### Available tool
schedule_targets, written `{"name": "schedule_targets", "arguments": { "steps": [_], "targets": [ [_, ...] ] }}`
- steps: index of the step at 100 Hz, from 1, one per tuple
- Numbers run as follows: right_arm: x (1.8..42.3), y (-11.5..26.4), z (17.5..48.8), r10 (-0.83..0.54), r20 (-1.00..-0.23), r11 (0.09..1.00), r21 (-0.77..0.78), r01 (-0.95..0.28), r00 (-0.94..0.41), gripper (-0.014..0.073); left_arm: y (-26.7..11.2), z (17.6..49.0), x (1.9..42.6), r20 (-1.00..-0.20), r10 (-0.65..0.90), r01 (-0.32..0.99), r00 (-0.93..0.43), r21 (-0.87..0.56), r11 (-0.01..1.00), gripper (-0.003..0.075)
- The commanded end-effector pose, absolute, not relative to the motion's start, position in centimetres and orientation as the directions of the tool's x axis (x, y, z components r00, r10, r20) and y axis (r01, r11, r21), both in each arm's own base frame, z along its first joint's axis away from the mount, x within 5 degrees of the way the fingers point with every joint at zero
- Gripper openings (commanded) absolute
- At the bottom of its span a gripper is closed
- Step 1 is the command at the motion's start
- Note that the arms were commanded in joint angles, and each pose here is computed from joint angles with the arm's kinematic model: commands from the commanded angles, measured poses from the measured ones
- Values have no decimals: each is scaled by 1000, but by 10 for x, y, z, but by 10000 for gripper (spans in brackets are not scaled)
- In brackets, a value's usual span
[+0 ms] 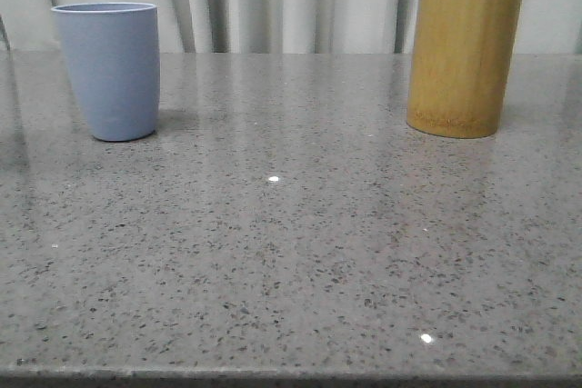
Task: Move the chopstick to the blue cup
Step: 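Lower the left gripper onto the blue cup rim and grasp it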
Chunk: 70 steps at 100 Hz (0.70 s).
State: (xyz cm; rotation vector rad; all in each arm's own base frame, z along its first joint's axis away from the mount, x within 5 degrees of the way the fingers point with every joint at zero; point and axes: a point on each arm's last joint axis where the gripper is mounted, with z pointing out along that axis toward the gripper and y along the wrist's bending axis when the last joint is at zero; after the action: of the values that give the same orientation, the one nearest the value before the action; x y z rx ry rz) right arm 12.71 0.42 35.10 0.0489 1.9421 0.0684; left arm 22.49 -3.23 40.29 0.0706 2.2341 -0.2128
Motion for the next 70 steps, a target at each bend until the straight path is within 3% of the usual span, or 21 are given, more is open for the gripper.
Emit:
{"name": "schedule_targets", "arguments": {
  "steps": [1, 33, 70],
  "targets": [
    [130, 3, 369, 65, -964, 998, 68, -2, -256, 304, -47, 420, 242, -804, 8, 189, -594, -130, 973, 408],
    [130, 3, 369, 65, -963, 998, 68, -1, -262, 304, -84, 403, 308, -667, 108, 261, -737, -134, 956, 408],
    [130, 3, 369, 65, -963, 998, 68, -2, -260, 304, -103, 371, 347, -548, 162, 279, -820, -136, 951, 408]
  ]
}}
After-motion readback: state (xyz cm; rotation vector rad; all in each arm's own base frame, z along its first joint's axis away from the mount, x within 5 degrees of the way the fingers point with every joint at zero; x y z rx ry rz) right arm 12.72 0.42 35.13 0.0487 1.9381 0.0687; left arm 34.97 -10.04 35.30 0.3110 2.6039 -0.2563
